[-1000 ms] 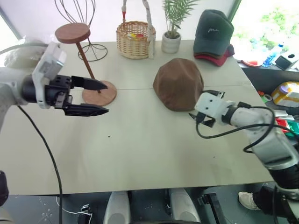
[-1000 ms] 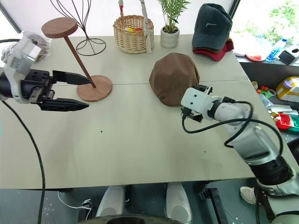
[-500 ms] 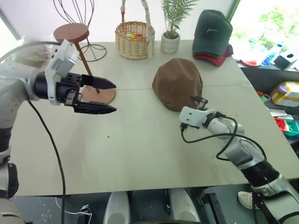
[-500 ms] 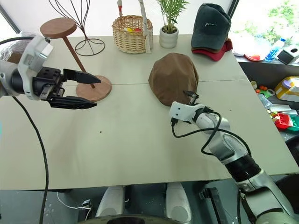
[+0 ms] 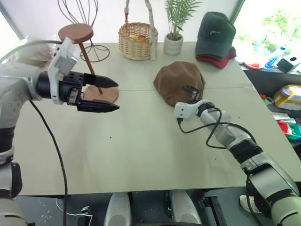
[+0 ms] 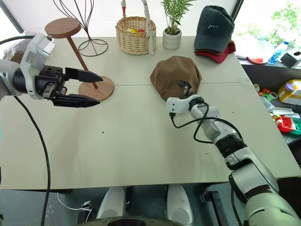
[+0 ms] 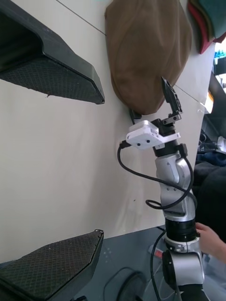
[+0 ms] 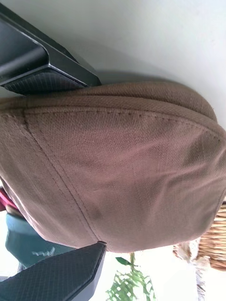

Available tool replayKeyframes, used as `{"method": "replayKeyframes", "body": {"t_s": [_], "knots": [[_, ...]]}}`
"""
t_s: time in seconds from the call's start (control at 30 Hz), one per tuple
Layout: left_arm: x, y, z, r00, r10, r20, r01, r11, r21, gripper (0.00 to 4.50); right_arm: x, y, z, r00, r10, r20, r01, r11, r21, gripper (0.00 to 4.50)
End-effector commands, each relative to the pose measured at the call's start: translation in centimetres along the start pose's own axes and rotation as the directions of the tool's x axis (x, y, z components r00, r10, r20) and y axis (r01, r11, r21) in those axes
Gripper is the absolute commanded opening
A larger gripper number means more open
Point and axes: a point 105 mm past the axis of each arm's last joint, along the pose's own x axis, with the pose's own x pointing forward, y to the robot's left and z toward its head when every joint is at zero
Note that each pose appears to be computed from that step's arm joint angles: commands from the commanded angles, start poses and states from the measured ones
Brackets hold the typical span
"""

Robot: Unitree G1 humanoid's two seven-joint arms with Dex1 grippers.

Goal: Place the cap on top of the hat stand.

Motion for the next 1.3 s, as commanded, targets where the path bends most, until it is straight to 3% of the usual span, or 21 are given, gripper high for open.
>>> {"method": "replayKeyframes", "body": {"t_s": [0.03,0.47,0.57,0.8,1.2,1.3], "knots": [[-0.8,-0.4,1.6,0.999,0.019,0.029,-0.02,0.998,0.065,4.5,-1.0,1.1,-3.2,0.994,0.035,-0.102,-0.038,0.999,-0.02,4.47],[-0.4,-0.1,1.9,0.999,0.016,0.046,-0.02,0.997,0.076,4.5,1.2,0.8,-4.0,0.985,0.025,-0.172,-0.005,0.993,0.114,4.47],[-0.5,-0.1,1.9,0.999,0.019,0.046,-0.022,0.997,0.076,4.5,1.0,0.9,-3.9,0.987,0.023,-0.159,-0.002,0.991,0.13,3.56],[-0.5,0.0,1.8,0.999,0.026,0.048,-0.029,0.997,0.076,4.5,0.6,0.8,-3.7,0.989,0.016,-0.148,0.008,0.987,0.162,0.05],[-1.0,0.1,2.2,0.993,0.071,0.098,-0.077,0.995,0.058,4.5,-0.3,-3.2,-2.6,0.993,-0.064,-0.101,0.084,0.973,0.217,0.05],[-2.1,0.2,2.7,0.98,0.139,0.143,-0.145,0.989,0.034,4.5,-1.0,-7.1,-0.9,0.991,-0.127,-0.031,0.131,0.969,0.212,0.05]]}}
